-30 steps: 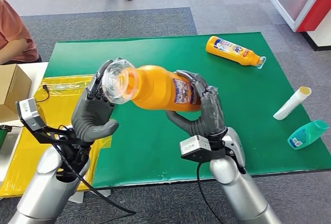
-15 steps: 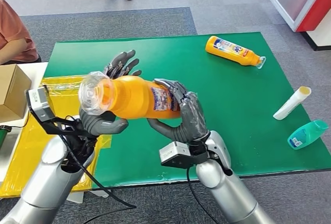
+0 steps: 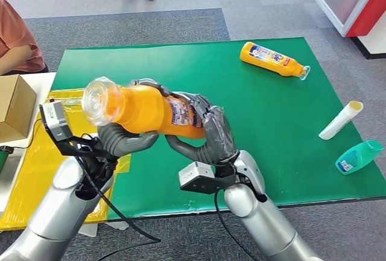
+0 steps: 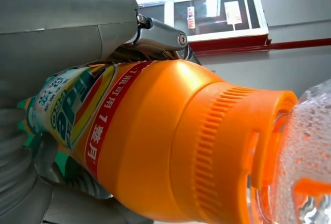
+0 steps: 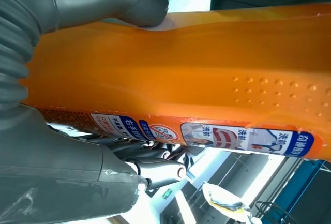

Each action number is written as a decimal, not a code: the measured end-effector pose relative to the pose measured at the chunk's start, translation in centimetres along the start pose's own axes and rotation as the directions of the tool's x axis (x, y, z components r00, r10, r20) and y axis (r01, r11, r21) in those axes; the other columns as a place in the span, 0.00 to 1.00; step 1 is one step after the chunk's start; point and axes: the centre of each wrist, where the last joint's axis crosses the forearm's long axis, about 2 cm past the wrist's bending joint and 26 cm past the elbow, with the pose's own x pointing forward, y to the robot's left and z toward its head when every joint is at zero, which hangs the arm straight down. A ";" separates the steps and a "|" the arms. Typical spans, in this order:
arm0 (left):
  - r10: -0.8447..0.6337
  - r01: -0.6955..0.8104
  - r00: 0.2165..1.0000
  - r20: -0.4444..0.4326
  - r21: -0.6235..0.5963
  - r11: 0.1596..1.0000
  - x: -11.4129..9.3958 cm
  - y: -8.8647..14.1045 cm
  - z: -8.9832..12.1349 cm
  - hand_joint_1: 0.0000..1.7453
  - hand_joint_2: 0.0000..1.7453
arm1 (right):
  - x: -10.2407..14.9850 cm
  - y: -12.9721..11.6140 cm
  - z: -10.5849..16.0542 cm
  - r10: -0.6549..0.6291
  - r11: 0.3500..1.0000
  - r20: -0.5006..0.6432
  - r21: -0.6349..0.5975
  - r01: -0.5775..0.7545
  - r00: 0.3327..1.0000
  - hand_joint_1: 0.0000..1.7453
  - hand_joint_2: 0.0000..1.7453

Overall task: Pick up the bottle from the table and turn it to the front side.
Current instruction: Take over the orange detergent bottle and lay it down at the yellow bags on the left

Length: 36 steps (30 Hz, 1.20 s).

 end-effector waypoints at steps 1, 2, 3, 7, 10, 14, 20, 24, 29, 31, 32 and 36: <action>-0.002 0.002 1.000 -0.001 0.001 1.000 0.0 0.0 0.0 1.00 1.00 | 0.0 0.0 0.0 0.000 1.000 -0.001 0.001 0.000 1.000 1.00 1.00; -0.004 0.004 1.000 -0.002 0.003 1.000 0.0 0.1 0.0 1.00 1.00 | 0.0 0.0 0.0 0.000 1.000 -0.003 0.002 0.000 1.000 1.00 1.00; -0.005 0.005 1.000 -0.003 0.004 1.000 0.0 0.1 0.0 1.00 1.00 | 0.0 0.1 0.0 -0.001 1.000 -0.005 0.003 0.001 1.000 1.00 1.00; -0.007 0.007 1.000 -0.006 0.008 1.000 -0.1 0.2 0.1 1.00 1.00 | -0.1 0.1 0.1 -0.001 1.000 -0.012 0.005 0.001 1.000 0.54 1.00; -0.028 0.028 1.000 -0.005 0.020 0.999 -0.1 0.2 0.1 1.00 1.00 | -0.2 0.2 0.1 -0.003 1.000 -0.022 0.007 0.003 1.000 0.00 1.00; -0.188 0.187 0.982 -0.006 0.097 0.977 -0.3 0.1 0.6 1.00 1.00 | -0.7 0.2 0.5 -0.030 1.000 -0.084 -0.002 0.030 0.996 0.00 1.00; -0.404 0.388 0.915 0.006 0.267 0.882 0.4 0.2 2.3 1.00 1.00 | -2.8 -1.2 1.5 -0.089 0.994 -0.202 -0.075 0.076 0.975 0.00 1.00; -0.440 0.407 0.898 0.017 0.351 0.844 0.8 0.5 4.2 1.00 1.00 | -4.0 -2.5 2.3 -0.086 0.991 -0.256 -0.119 0.057 0.963 0.00 1.00; -0.632 0.560 0.775 -0.026 0.492 0.667 1.9 0.8 7.0 1.00 1.00 | -5.1 -4.3 3.7 -0.081 0.983 -0.310 -0.181 0.025 0.947 0.00 1.00; -0.770 0.688 0.629 -0.106 0.536 0.489 2.4 0.9 8.1 1.00 1.00 | -5.3 -5.0 4.1 -0.084 0.977 -0.320 -0.210 0.015 0.944 0.00 1.00; -0.820 0.739 0.551 -0.151 0.544 0.397 2.7 0.8 8.6 1.00 1.00 | -5.3 -5.4 4.3 -0.086 0.974 -0.322 -0.227 0.011 0.943 0.00 1.00; -0.889 0.860 0.328 -0.318 0.490 0.143 3.0 0.7 10.5 1.00 1.00 | -4.9 -7.3 4.4 -0.091 0.958 -0.303 -0.288 0.000 0.949 0.00 1.00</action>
